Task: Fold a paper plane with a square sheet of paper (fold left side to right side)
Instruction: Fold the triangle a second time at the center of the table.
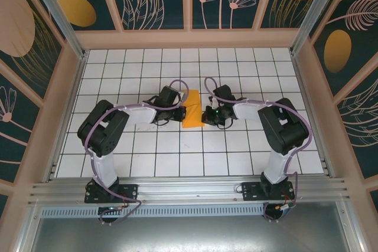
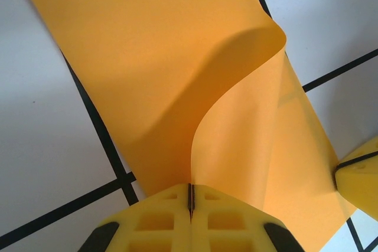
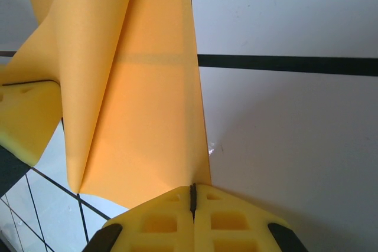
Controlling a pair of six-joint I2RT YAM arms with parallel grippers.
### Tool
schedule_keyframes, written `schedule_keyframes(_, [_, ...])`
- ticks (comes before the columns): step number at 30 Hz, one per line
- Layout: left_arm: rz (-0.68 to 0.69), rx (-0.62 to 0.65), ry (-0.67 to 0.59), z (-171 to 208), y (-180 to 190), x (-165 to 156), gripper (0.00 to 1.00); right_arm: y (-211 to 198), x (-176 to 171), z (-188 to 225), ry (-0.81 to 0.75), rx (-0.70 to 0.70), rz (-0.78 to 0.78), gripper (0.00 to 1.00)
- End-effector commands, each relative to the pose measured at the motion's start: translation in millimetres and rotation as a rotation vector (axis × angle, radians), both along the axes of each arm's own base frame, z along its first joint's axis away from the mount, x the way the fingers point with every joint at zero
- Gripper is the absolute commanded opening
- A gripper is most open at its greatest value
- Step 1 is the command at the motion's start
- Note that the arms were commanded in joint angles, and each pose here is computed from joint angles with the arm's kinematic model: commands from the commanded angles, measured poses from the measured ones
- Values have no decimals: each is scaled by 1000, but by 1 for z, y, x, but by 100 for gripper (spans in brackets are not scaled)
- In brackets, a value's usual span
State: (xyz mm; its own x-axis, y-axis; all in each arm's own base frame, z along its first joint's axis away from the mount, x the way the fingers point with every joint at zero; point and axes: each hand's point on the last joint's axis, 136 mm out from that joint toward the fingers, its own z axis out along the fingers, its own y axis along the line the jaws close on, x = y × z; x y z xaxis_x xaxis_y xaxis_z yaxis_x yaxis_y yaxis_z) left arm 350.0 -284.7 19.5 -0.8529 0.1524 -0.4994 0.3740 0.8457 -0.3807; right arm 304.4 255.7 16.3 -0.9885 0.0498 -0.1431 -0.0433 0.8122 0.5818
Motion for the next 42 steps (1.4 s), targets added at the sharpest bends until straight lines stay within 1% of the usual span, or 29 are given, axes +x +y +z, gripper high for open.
schedule_keyframes(1, [-21, -12, -9, -1, -5, 6, 0, -14, -17, -24, 70, -97, 11, 1])
schedule_keyframes(3, [-25, 0, 3, -6, -3, 4, 0, -13, -15, -21, 61, -91, 11, 1])
schedule_keyframes(6, [-22, 26, 21, -13, 2, 1, 0, -7, -7, -6, 5, -45, 11, 3])
schedule_keyframes(13, [-21, 74, 48, -26, 10, -5, 0, 4, 20, 51, -146, 127, -26, 3])
schedule_keyframes(18, [-22, 84, 52, -28, 12, -6, 0, 24, 38, 71, -184, 260, -34, 2])
schedule_keyframes(22, [-21, 85, 53, -29, 12, -6, 0, 39, 53, 66, -187, 272, -37, 2])
schedule_keyframes(28, [-23, 89, 55, -29, 12, -6, 0, 59, 63, 53, -167, 264, -8, 1])
schedule_keyframes(36, [-23, 89, 59, -31, 12, -6, 0, 62, 59, 24, -104, 200, 12, 1])
schedule_keyframes(42, [-32, 84, 62, -30, 9, -7, 0, 55, 55, 7, -79, 125, 14, 1])
